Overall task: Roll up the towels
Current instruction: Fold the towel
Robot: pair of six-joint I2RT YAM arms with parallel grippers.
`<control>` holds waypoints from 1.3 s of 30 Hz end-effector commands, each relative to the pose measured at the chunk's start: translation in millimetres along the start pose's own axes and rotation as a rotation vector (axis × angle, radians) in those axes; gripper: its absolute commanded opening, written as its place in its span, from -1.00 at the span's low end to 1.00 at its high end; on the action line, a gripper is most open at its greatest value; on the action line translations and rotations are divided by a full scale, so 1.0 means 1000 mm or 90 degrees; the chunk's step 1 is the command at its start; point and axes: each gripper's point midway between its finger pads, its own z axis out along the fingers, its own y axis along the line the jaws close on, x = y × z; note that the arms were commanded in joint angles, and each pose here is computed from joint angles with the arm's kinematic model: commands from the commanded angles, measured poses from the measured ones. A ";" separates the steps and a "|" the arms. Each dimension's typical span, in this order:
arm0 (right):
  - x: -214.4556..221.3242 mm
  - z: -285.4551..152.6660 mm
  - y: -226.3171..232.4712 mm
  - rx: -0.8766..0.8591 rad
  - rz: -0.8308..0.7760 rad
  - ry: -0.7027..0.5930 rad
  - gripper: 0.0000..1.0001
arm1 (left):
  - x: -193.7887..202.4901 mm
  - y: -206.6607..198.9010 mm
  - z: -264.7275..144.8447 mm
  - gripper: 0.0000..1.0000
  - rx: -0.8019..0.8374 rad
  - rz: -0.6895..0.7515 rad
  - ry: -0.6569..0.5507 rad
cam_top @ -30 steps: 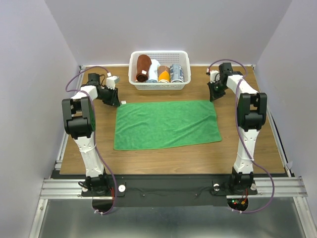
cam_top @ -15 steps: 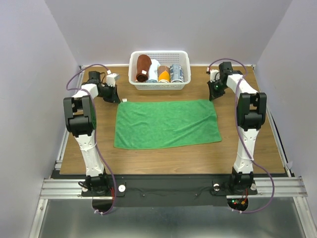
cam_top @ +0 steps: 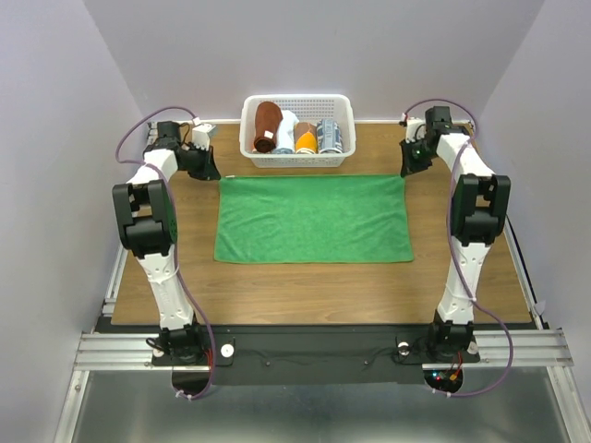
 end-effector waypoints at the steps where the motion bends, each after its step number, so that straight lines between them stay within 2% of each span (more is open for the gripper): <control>1: -0.019 -0.052 0.006 0.007 -0.059 -0.062 -0.99 | -0.020 -0.019 -0.049 -1.00 -0.001 0.079 -0.031; 7: 0.017 -0.056 0.026 -0.035 -0.075 -0.028 -0.99 | 0.023 -0.048 -0.059 -1.00 0.046 0.120 0.010; 14: 0.052 -0.083 0.049 -0.062 -0.121 -0.010 -0.99 | 0.080 -0.076 -0.084 -1.00 0.081 0.227 0.083; 23: 0.115 -0.108 0.062 -0.049 -0.203 0.042 -0.99 | 0.129 -0.090 -0.108 -1.00 0.090 0.328 0.153; 32: 0.178 -0.099 0.079 -0.100 -0.231 0.108 -0.99 | 0.160 -0.107 -0.117 -1.00 0.140 0.347 0.191; 39: 0.193 -0.089 0.087 -0.140 -0.208 0.128 -0.99 | 0.177 -0.106 -0.109 -1.00 0.142 0.330 0.209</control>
